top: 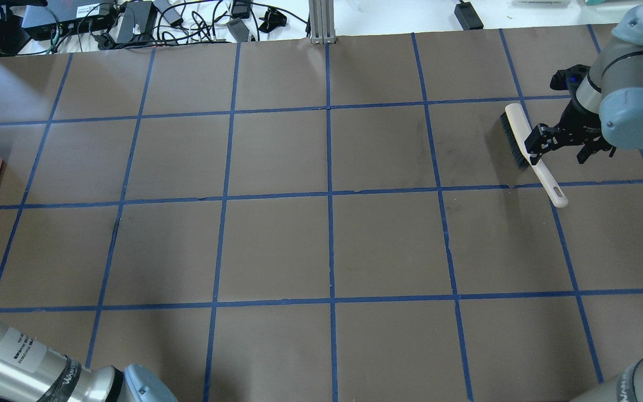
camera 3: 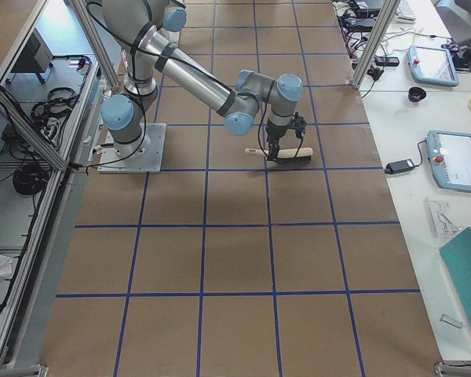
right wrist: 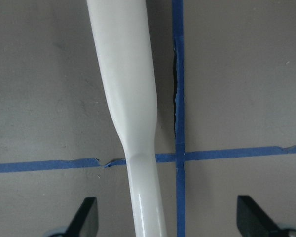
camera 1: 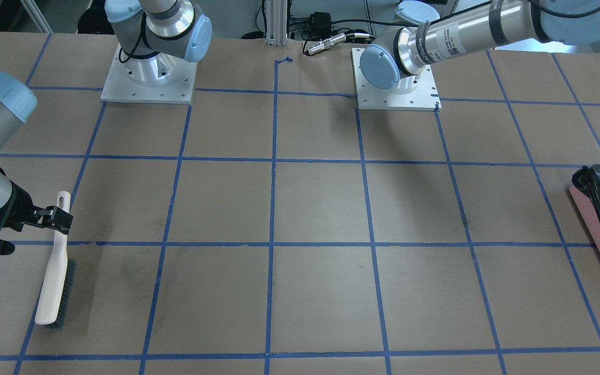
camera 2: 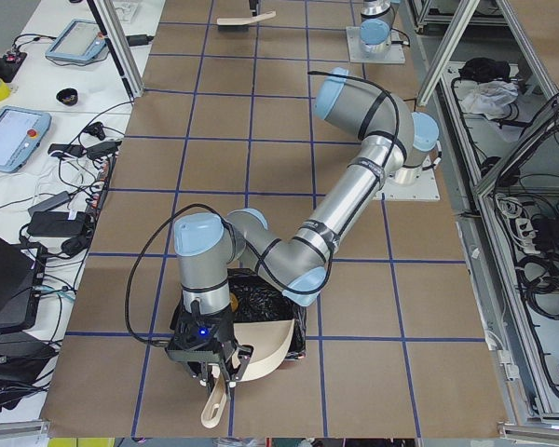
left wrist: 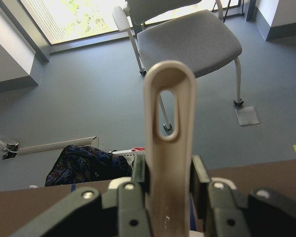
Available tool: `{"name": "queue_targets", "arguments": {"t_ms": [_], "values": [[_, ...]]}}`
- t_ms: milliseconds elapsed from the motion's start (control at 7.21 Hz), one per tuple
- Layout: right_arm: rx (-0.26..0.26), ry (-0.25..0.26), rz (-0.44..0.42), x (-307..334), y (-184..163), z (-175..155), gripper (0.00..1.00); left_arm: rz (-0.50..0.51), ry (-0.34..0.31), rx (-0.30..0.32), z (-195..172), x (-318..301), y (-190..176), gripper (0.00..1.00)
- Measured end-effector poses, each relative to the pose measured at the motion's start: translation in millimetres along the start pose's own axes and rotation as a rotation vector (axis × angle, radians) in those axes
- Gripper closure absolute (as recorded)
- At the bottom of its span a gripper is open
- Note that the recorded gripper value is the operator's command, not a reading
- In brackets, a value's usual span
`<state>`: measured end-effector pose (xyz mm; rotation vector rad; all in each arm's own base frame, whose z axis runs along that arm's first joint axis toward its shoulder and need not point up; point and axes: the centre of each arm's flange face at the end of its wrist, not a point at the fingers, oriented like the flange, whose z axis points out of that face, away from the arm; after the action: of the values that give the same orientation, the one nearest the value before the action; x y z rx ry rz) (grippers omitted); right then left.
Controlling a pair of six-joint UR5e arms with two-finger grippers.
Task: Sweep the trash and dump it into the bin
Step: 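Set down the brush and open the right gripper while the left returns the dustpan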
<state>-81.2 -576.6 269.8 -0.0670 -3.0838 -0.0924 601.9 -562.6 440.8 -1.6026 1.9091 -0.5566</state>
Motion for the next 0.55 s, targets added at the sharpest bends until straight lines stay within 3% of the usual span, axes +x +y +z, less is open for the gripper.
{"name": "queue_targets", "arguments": {"t_ms": [277,555], "values": [[0.037,0.002,0.011,-1.0,8.0,-44.3,0.0,0.023,0.154,-0.144,-54.3,10.3,5.6,1.0],[0.015,-0.04,0.033,-5.5,14.5,-105.9,0.0,-0.011,0.234,-0.251,-110.9,47.1,35.5,1.0]]}}
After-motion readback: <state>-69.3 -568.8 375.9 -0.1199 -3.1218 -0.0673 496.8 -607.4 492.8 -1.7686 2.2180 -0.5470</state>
